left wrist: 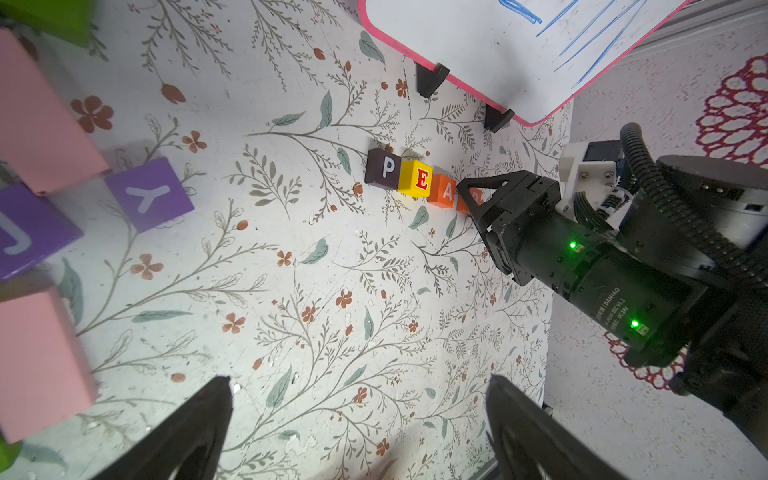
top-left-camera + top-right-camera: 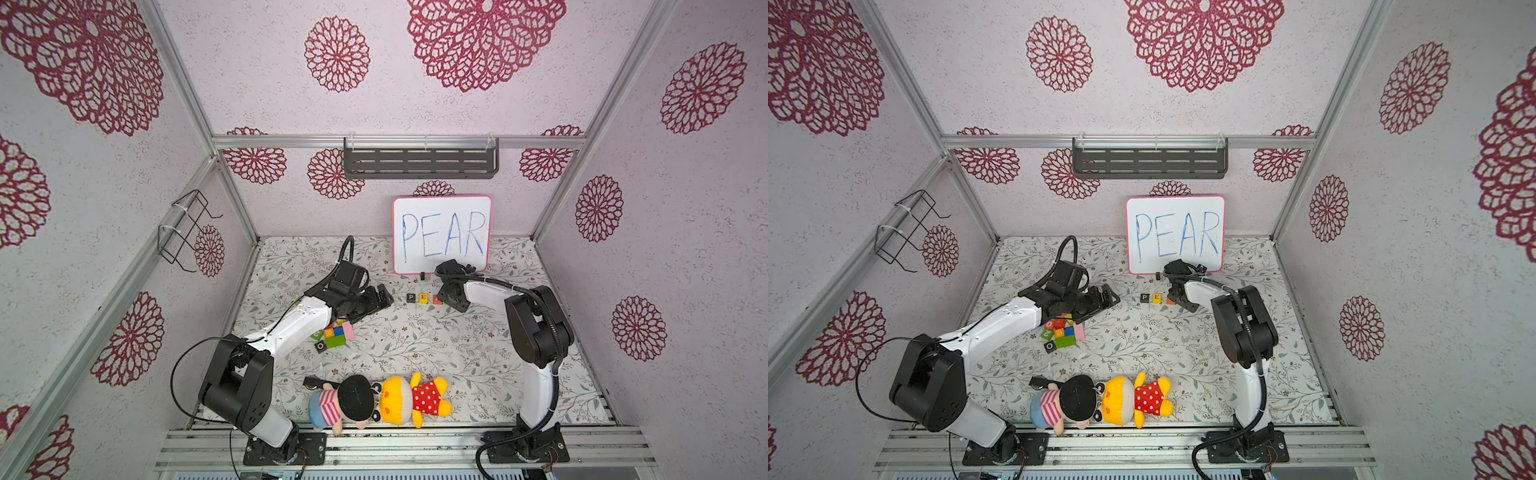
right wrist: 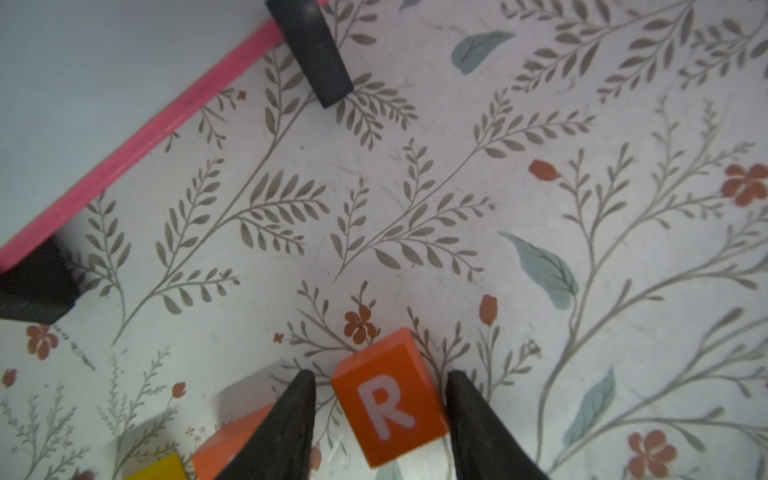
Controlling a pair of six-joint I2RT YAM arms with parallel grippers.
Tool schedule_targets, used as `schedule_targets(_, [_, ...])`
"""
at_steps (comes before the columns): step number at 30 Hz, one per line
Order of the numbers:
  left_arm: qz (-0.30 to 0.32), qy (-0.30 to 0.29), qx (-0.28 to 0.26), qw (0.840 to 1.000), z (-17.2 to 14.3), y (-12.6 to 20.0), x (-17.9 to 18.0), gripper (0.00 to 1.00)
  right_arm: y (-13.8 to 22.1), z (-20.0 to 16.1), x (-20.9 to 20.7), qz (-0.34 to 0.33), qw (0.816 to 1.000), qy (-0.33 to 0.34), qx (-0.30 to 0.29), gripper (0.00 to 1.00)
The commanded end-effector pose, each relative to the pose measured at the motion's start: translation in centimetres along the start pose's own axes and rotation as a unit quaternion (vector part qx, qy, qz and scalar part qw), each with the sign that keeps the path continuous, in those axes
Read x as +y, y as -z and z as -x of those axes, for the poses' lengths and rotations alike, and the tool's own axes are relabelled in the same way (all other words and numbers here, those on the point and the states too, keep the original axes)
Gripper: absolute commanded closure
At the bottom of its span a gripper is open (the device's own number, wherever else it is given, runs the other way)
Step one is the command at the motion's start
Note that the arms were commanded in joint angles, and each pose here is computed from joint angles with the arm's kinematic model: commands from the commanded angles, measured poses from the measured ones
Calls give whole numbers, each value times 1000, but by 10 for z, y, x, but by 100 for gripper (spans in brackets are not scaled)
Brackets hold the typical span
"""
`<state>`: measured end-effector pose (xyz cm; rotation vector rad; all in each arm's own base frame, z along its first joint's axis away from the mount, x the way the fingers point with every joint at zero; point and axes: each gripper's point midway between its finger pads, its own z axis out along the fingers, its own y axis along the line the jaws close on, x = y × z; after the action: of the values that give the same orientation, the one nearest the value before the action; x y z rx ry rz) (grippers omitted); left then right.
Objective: Spell the uppercase word “pear” with letter blocks
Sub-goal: Place the letter block at the center of the board.
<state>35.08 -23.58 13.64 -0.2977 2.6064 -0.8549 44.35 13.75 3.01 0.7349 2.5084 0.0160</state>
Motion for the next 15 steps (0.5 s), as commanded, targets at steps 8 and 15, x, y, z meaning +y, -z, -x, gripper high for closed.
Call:
schedule_targets(8, [-8,-5,-21,1000,9,9,-4,2,30,19,5,28,999,-19,-19,46])
schedule_targets(15, [-9,-6,-23,1000,10,9,-4,2,40,20,4,39,999,-13,-29,46])
